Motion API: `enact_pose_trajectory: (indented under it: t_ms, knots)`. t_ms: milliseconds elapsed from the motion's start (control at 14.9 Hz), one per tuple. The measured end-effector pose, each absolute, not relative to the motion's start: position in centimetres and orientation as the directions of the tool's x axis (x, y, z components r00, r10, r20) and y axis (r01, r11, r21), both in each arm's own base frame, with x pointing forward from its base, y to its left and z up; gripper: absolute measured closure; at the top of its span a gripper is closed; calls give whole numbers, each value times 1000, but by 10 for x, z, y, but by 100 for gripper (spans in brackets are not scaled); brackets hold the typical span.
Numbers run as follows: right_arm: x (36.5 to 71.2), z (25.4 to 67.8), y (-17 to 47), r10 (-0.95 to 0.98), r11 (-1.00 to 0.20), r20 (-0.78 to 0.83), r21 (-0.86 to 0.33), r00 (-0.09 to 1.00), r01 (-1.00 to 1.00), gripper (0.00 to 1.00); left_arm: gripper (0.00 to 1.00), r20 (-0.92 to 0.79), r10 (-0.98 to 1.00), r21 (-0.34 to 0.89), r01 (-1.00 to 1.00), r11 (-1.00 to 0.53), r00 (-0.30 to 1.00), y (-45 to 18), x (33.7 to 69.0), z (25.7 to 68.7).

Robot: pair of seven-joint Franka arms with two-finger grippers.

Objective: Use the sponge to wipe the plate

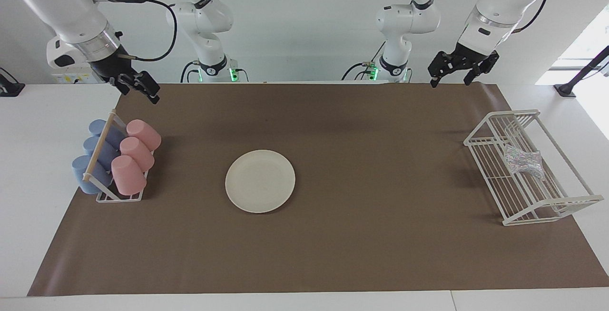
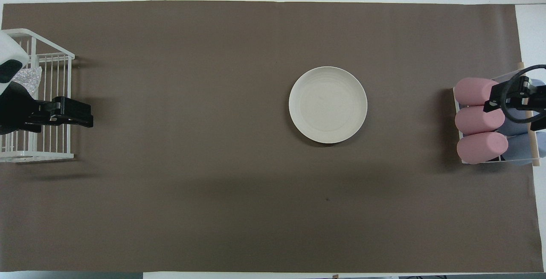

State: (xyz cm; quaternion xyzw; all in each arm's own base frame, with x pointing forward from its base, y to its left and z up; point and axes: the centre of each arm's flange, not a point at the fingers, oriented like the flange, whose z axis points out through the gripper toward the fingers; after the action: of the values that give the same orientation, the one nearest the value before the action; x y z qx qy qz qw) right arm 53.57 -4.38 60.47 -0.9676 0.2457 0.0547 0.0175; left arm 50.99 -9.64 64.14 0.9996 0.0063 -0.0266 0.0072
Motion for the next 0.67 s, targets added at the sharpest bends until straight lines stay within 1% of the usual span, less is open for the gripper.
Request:
enact_pose_trajectory:
  t_ms: [135, 202, 337, 538, 673]
  knots:
    - [534, 602, -42, -567, -821, -126, 12, 814, -570, 0, 0, -36, 18, 3, 18, -1000, 999, -95, 512, 642]
    - [533, 600, -39, -610, -790, -129, 22, 782, -613, 0, 0, -22, 21, -33, 20, -999, 1000, -91, 515, 640]
    - [531, 595, -28, -653, -755, -139, 41, 744, -655, 0, 0, -3, 15, -156, 14, -988, 1000, -82, 521, 626]
    - [525, 589, -18, -663, -747, -149, 54, 734, -663, 0, 0, 0, -10, -354, -9, -935, 1000, -79, 534, 577]
    - [523, 588, -21, -702, -710, -148, 63, 697, -702, 0, 0, -6, -32, -492, -31, -870, 999, -86, 543, 533]
